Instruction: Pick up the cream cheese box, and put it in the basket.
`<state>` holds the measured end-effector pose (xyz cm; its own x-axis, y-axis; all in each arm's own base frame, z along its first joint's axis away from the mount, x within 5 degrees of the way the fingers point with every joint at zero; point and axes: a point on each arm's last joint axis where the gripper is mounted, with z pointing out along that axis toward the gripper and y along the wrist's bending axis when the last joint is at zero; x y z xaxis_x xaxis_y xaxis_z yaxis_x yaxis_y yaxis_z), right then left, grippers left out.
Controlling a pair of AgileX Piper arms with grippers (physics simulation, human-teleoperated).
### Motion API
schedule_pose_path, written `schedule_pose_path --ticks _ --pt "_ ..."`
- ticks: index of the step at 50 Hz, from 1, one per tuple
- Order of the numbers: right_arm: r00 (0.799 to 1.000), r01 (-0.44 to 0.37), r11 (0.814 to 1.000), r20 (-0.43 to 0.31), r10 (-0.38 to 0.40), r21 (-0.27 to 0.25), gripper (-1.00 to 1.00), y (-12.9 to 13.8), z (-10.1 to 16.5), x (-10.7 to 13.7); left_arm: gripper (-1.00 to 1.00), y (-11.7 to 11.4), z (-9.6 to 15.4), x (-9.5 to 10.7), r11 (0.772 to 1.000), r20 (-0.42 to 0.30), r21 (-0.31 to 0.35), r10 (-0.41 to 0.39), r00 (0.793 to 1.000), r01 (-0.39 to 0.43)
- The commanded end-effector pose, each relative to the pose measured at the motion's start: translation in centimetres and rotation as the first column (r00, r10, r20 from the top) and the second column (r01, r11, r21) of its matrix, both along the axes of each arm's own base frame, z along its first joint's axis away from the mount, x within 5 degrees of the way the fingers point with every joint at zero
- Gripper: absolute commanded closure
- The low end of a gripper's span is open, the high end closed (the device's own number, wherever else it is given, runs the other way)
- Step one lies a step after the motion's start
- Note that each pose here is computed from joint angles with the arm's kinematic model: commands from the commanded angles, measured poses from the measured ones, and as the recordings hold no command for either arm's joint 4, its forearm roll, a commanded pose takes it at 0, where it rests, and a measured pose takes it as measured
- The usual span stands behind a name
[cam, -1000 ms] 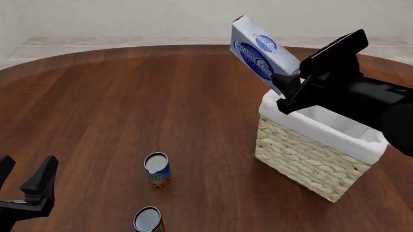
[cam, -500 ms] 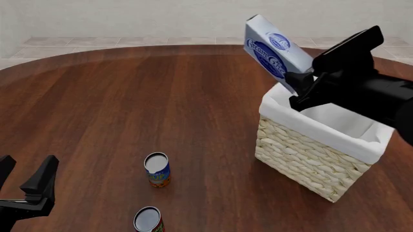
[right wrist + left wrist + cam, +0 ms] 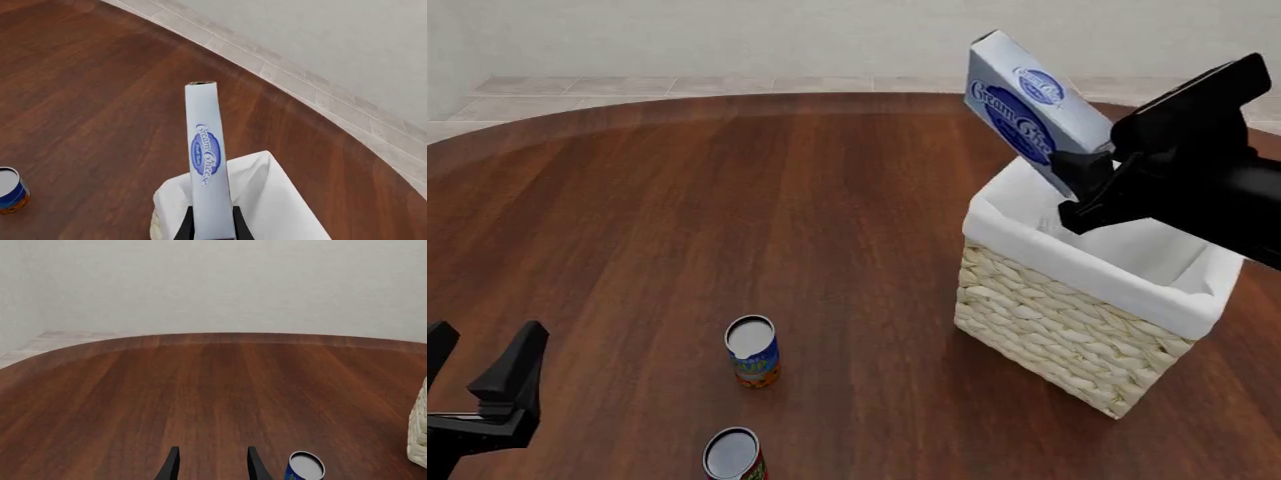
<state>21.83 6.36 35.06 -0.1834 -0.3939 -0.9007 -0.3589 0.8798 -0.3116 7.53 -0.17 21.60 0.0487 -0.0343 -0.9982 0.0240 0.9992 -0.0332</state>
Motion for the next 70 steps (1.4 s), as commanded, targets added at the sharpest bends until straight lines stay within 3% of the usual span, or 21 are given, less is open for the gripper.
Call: schedule_pose_path --ticks 1,33,48,70 --pt "0.999 0.037 0.999 -0.001 -0.037 0.011 1.00 -1.0 0.3 -0.8 -1.00 0.0 0.0 0.0 1.000 -0.001 0.000 0.001 1.000 -0.001" --pt "0.992 0.106 0.994 -0.062 -0.108 -0.030 1.00 -2.8 -0.2 -1.2 -1.00 0.0 -0.1 -0.1 1.000 -0.003 -0.004 0.005 1.000 -0.005" --pt "0.986 0.118 0.988 -0.108 -0.129 -0.103 1.00 -3.6 -0.4 -0.9 -1.00 0.0 -0.1 0.0 1.000 -0.005 -0.009 0.006 1.000 -0.006" --pt "0.976 0.131 0.977 -0.152 -0.157 -0.168 1.00 -4.7 -0.3 -1.8 -1.00 0.1 0.0 0.0 1.000 -0.003 -0.012 0.007 1.000 -0.007"
